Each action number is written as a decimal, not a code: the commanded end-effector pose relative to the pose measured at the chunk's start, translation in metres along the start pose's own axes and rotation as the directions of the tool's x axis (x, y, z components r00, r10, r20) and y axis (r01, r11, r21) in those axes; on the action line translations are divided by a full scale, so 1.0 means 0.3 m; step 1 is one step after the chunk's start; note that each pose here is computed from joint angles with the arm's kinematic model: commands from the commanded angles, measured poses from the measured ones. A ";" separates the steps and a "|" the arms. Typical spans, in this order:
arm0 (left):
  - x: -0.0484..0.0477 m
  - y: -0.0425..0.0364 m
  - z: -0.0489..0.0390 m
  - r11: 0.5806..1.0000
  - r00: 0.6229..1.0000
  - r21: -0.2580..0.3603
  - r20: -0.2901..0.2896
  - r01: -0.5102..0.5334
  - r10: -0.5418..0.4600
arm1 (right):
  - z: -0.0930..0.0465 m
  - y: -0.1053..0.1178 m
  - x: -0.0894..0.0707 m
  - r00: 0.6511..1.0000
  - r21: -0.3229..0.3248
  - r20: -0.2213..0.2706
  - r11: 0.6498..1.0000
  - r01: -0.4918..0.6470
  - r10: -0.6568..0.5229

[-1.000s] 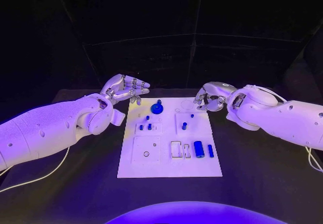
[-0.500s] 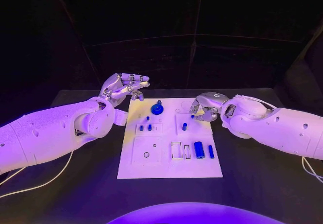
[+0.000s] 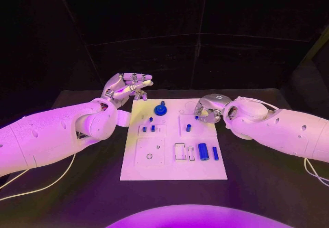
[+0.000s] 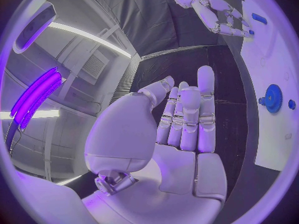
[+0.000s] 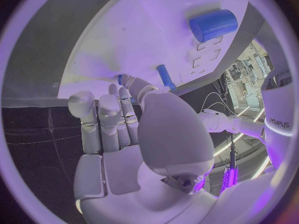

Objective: Assemble the parts on the task board

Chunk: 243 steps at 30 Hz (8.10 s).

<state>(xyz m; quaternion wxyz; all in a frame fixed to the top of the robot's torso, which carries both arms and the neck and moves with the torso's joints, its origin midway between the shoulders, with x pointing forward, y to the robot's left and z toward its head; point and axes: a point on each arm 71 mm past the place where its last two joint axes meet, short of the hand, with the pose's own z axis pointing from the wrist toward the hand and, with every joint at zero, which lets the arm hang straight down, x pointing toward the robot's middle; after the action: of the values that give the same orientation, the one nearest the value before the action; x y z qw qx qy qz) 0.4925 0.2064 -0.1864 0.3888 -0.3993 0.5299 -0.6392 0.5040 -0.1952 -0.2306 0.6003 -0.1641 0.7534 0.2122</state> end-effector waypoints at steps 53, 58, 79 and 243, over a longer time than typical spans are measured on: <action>-0.019 -0.007 -0.005 1.000 1.000 0.009 0.008 0.015 -0.015 | 0.014 0.037 -0.019 0.994 0.012 0.073 0.997 0.080 -0.080; -0.031 -0.006 -0.004 1.000 1.000 0.008 0.017 0.010 -0.010 | -0.007 0.042 -0.031 0.992 -0.003 0.111 0.998 0.063 -0.062; -0.045 -0.003 0.001 1.000 1.000 0.009 0.028 0.003 -0.003 | -0.087 0.255 -0.085 0.983 -0.177 0.172 0.984 -0.034 0.064; -0.017 0.005 0.018 1.000 1.000 -0.006 -0.011 0.024 -0.024 | -0.076 0.205 0.001 0.995 -0.043 -0.060 0.996 -0.082 0.080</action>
<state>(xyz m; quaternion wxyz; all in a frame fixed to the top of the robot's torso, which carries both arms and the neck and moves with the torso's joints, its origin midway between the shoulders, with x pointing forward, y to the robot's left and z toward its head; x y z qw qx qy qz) 0.4995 0.2103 -0.1892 0.3823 -0.4054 0.5301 -0.6392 0.4536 -0.1543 -0.2179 0.5738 -0.1470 0.7643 0.2550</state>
